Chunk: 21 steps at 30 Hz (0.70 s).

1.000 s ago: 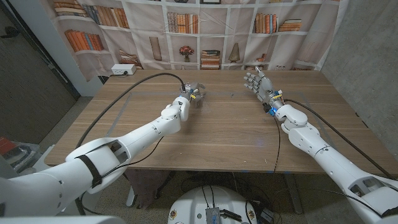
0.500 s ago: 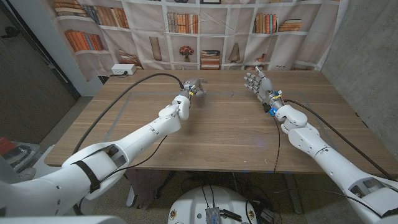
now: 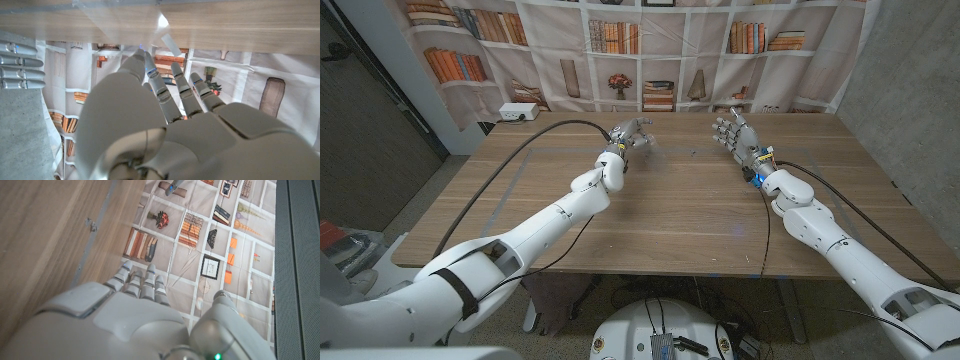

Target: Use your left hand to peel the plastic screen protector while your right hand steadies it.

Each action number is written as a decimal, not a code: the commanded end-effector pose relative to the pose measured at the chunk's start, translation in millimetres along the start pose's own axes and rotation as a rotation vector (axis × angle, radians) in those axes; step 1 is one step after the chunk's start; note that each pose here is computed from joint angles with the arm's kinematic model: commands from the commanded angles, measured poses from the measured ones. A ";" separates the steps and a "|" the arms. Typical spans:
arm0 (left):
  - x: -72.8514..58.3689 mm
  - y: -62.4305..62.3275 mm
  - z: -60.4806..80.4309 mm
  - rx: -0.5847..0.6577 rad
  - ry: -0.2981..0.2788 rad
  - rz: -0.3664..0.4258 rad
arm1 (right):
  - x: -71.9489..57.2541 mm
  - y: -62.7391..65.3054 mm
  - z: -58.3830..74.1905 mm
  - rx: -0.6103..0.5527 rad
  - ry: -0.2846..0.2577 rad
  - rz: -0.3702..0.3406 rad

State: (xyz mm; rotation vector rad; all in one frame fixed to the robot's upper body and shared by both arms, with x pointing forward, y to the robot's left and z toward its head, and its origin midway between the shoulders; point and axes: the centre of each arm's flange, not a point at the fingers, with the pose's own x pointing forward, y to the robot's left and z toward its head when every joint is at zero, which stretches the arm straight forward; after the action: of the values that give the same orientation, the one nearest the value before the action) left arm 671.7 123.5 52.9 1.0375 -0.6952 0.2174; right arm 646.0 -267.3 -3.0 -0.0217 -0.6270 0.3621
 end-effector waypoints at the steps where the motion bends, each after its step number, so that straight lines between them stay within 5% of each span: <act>1: -1.0 14.0 2.1 -0.150 0.011 0.056 | -3.0 1.6 -0.7 -0.004 -0.009 -0.012; 21: -8.0 16.5 -0.4 -0.339 0.064 0.173 | -7.7 4.4 4.7 -0.072 0.010 -0.019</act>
State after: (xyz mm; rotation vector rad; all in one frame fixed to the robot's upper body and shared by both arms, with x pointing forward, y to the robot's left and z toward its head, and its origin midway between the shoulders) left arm 662.3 130.8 63.7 0.7729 -0.7244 0.2284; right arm 639.7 -267.6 -4.6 -0.0454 -0.6404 0.3351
